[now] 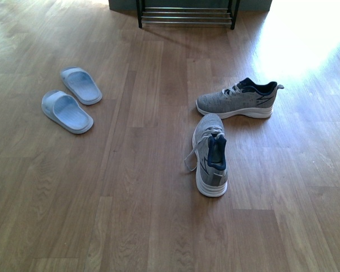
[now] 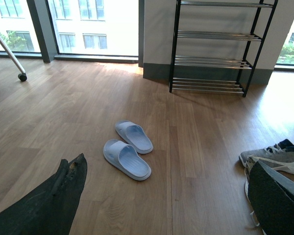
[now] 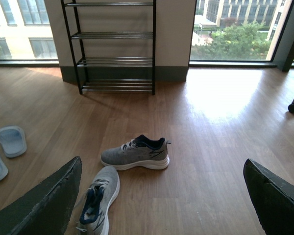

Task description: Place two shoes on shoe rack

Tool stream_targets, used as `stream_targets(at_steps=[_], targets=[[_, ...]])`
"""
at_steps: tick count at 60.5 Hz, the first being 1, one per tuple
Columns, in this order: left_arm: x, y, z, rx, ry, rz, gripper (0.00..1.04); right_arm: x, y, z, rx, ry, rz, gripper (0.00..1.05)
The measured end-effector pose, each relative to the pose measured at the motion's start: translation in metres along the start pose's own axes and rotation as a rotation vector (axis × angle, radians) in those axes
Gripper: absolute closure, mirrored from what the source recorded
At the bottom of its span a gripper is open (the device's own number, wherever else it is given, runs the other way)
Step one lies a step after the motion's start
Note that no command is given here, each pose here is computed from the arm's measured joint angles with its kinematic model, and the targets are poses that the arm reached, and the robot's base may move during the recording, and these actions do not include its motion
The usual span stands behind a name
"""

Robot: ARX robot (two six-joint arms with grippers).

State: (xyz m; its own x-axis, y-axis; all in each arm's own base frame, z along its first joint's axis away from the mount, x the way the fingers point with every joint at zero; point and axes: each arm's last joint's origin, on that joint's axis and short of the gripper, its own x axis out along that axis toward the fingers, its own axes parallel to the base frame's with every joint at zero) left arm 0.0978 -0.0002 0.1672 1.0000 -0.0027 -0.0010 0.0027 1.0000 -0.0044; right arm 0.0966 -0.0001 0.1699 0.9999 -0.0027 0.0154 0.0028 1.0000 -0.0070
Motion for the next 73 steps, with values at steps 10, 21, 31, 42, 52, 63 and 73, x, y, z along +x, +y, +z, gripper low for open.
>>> stream_targets(at_steps=[10, 21, 31, 42, 52, 63, 73], targets=[[0.0, 0.0, 0.0, 0.0, 0.0, 0.0, 0.09, 0.0, 0.0, 0.0, 0.0, 0.0, 0.0, 0.09], [0.0, 0.0, 0.0, 0.0, 0.0, 0.0, 0.09, 0.0, 0.0, 0.0, 0.0, 0.0, 0.0, 0.09], [0.0, 0.0, 0.0, 0.0, 0.0, 0.0, 0.09, 0.0, 0.0, 0.0, 0.0, 0.0, 0.0, 0.09], [0.0, 0.0, 0.0, 0.0, 0.0, 0.0, 0.09, 0.0, 0.0, 0.0, 0.0, 0.0, 0.0, 0.09], [0.0, 0.0, 0.0, 0.0, 0.0, 0.0, 0.09, 0.0, 0.0, 0.0, 0.0, 0.0, 0.0, 0.09], [0.0, 0.0, 0.0, 0.0, 0.0, 0.0, 0.09, 0.0, 0.0, 0.0, 0.0, 0.0, 0.0, 0.09], [0.0, 0.0, 0.0, 0.0, 0.0, 0.0, 0.09, 0.0, 0.0, 0.0, 0.0, 0.0, 0.0, 0.09]])
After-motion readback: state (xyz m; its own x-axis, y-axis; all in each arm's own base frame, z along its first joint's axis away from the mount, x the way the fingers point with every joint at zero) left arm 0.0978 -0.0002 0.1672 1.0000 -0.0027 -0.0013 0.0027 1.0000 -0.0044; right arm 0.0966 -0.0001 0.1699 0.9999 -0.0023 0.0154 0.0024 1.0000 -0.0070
